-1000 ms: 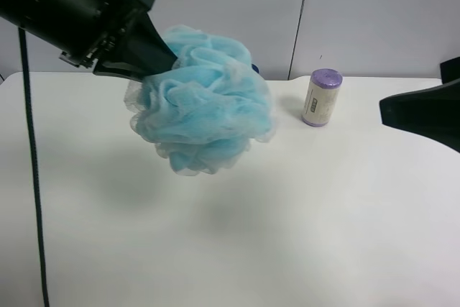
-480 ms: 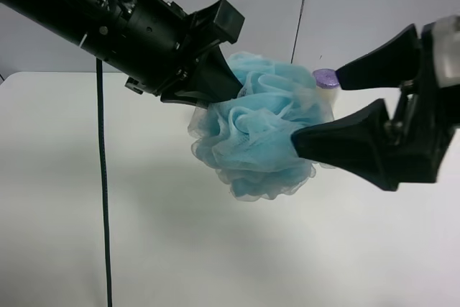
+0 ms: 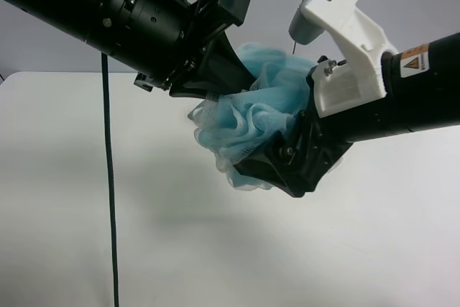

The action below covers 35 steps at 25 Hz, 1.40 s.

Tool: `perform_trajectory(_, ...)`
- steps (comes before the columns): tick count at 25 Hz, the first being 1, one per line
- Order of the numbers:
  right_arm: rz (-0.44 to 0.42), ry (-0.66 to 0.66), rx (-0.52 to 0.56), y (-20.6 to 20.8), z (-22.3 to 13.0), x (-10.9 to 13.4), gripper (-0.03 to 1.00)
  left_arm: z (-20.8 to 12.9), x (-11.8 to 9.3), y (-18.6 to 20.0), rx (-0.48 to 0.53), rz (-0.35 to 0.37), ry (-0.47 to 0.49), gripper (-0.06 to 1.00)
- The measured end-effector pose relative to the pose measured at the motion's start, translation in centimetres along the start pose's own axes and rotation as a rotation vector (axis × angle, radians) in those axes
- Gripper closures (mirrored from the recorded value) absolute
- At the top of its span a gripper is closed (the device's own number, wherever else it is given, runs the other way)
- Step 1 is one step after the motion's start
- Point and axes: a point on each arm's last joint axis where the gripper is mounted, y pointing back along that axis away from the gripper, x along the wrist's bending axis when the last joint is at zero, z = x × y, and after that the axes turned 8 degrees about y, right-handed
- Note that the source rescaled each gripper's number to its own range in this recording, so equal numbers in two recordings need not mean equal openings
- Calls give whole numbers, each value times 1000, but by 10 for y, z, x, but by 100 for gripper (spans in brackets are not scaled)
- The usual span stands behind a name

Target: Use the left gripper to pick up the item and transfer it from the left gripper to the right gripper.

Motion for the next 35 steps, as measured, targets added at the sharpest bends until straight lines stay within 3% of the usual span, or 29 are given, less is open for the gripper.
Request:
perform_trajectory(2, -5, 0, -3, -1, 0, -1, 27, 0, 0, 0, -2, 0, 1, 94)
perform_trajectory(5, -7, 1, -5, -1, 0, -1, 80, 1, 0, 0, -6, -1, 3, 94)
perform_trajectory(6, -6, 3, -2, -1, 0, -1, 86, 1, 0, 0, -7, -1, 3, 94)
perform_trajectory(11, -2, 5, 3, -2, 0, 0, 87, 0, 1, 0, -3, 11, -41, 94)
perform_trajectory(13, -2, 6, 4, -2, 0, 0, 87, 0, 1, 0, -2, 15, -51, 90)
perform_trajectory(15, -1, 6, 5, -2, 0, 0, 88, 0, 1, 0, 1, 14, -54, 72)
perform_trajectory(18, 0, 6, 7, -2, -1, 0, 88, 0, 1, 0, 2, 15, -56, 22)
perform_trajectory(19, -1, 6, 6, -2, -1, 0, 88, 0, 2, 0, 5, 16, -58, 10)
perform_trajectory(21, -2, 6, 5, -2, -1, 0, 88, -1, 2, 0, 13, 17, -60, 0)
perform_trajectory(30, -3, 6, 4, -2, 0, 0, 91, -5, 6, 5, 59, 71, -137, -5)
perform_trajectory(35, -11, 5, -4, -2, 0, -1, 91, -1, 13, 37, 52, 97, -135, -5)
